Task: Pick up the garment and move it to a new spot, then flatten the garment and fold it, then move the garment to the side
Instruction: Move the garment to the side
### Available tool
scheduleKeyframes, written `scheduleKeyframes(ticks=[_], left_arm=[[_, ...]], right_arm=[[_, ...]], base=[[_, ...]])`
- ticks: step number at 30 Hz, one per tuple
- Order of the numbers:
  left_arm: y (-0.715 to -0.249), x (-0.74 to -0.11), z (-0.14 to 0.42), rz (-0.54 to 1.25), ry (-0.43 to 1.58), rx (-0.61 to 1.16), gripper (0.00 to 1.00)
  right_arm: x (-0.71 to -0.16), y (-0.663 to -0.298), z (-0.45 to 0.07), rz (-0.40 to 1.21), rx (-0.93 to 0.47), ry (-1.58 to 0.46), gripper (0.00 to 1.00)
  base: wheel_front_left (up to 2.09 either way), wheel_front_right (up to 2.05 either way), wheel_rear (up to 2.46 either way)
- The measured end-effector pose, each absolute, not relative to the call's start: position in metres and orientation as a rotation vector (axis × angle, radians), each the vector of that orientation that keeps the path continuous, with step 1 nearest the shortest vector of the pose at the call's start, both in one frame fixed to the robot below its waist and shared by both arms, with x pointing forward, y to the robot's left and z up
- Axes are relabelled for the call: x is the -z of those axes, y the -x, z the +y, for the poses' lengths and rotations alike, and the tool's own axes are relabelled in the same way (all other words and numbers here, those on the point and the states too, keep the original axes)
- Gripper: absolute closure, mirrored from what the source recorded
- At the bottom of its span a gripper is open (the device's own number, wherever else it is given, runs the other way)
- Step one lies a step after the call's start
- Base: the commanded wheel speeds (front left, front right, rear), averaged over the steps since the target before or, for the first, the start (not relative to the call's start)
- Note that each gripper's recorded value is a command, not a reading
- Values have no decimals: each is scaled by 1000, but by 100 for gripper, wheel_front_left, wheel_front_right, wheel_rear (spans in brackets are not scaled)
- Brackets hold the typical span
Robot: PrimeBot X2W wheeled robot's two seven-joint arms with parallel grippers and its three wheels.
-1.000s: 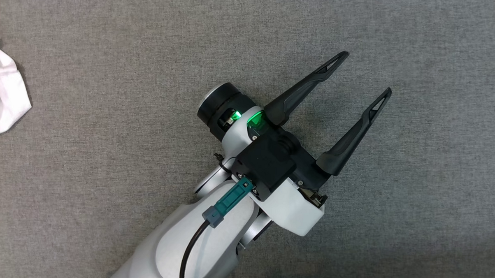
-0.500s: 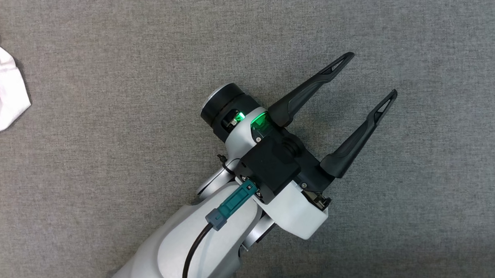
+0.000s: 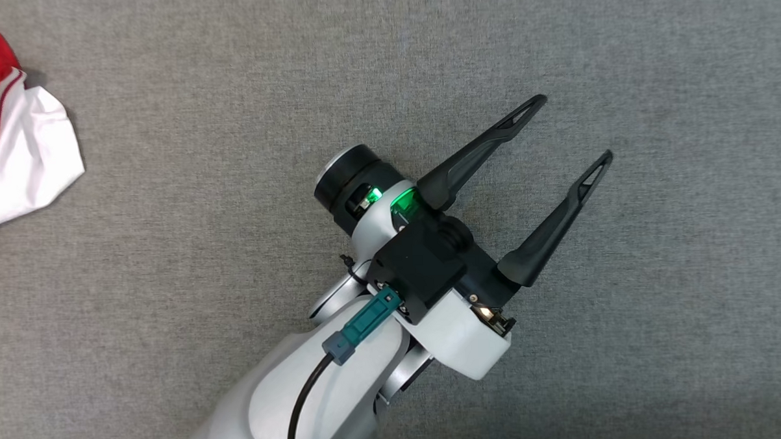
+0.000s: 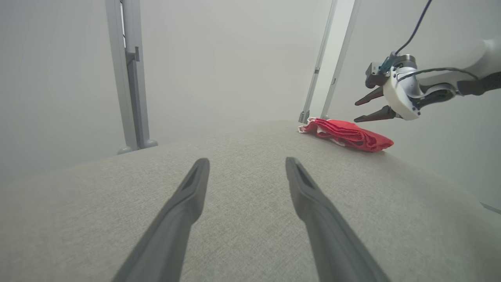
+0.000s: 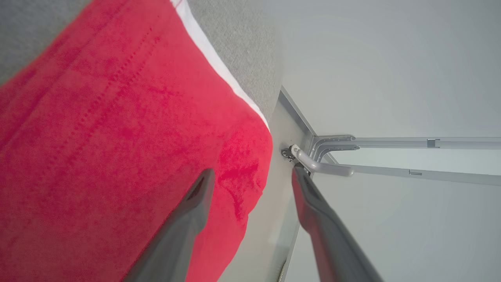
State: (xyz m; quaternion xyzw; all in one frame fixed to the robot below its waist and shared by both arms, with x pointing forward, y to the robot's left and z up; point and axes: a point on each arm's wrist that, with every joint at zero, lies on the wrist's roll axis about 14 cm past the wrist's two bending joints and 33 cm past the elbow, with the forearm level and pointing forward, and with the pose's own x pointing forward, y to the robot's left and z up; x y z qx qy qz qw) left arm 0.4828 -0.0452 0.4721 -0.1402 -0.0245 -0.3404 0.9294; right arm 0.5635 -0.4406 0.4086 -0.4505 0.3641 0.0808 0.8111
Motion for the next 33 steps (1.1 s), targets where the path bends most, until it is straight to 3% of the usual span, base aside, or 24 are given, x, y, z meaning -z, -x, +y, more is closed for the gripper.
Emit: scheduleKeyframes(ticks=[10, 18, 24, 33], left_arm=[[-462, -499, -24, -73, 253, 605, 0], [-432, -516, 21, -88, 193, 443, 0], [-415, -522, 58, -102, 168, 322, 0], [-387, -523, 133, -117, 144, 90, 0]], right_arm=[[-456, -585, -364, 440, -179, 663, 0], [-489, -551, -281, 233, -258, 410, 0], [-519, -530, -229, 106, -341, 331, 0], [-555, -487, -172, -94, -372, 144, 0]], base=[[0, 0, 0], [0, 0, 0], [0, 0, 0], [0, 0, 0]])
